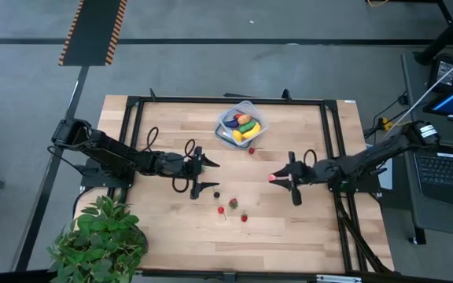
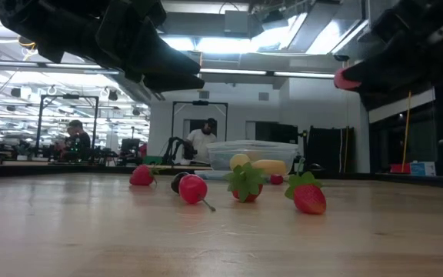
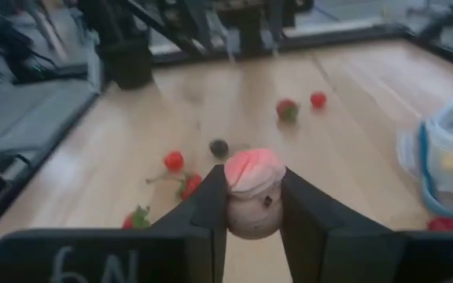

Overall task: Pick and placing Produce into tupperware
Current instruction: Put the pink peach into the transparent container

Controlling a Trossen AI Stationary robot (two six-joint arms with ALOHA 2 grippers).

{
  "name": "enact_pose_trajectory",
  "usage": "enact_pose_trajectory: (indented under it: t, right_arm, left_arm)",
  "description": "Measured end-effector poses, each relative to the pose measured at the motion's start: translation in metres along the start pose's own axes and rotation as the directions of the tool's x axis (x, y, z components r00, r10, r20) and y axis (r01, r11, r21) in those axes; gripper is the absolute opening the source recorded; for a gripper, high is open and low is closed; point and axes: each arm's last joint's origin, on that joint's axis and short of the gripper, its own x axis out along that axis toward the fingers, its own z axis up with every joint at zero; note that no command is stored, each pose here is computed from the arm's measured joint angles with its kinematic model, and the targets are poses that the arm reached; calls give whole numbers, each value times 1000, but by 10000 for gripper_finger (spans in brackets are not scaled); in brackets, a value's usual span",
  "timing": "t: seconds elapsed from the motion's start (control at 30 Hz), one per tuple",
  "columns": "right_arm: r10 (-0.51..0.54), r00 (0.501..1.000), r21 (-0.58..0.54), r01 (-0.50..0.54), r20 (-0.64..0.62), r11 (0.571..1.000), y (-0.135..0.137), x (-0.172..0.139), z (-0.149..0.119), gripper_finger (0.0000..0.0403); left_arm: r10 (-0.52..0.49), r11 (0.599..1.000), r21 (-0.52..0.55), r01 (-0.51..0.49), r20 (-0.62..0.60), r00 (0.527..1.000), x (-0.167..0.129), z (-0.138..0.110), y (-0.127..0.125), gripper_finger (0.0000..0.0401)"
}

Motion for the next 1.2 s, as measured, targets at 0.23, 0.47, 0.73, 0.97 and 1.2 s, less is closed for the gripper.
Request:
enact_pose_trajectory:
  t: [0.23, 0.47, 0.73, 0.97, 1.2]
  right_arm:
    - [77, 993, 0, -78, 88, 997, -6, -12, -19, 88]
    - [95, 987, 4, -96, 128, 995, -7, -16, -22, 88]
    - [47, 989, 24, -50, 138, 998, -10, -15, -21, 88]
    - [-64, 991, 76, 55, 115, 996, -19, -13, -23, 88]
    - [-183, 976, 74, 175, 115, 982, -24, -8, -14, 88]
  left_arm:
    - [0, 1000, 1, 0, 0, 1000, 0, 0, 0, 306]
    - [0, 1000, 8, 0, 0, 1000, 0, 0, 0, 306]
    - [0, 1000, 8, 0, 0, 1000, 0, 0, 0, 306]
    - [0, 1000, 8, 0, 0, 1000, 0, 0, 0, 306]
    - [0, 1000, 8, 0, 0, 1000, 0, 0, 0, 305]
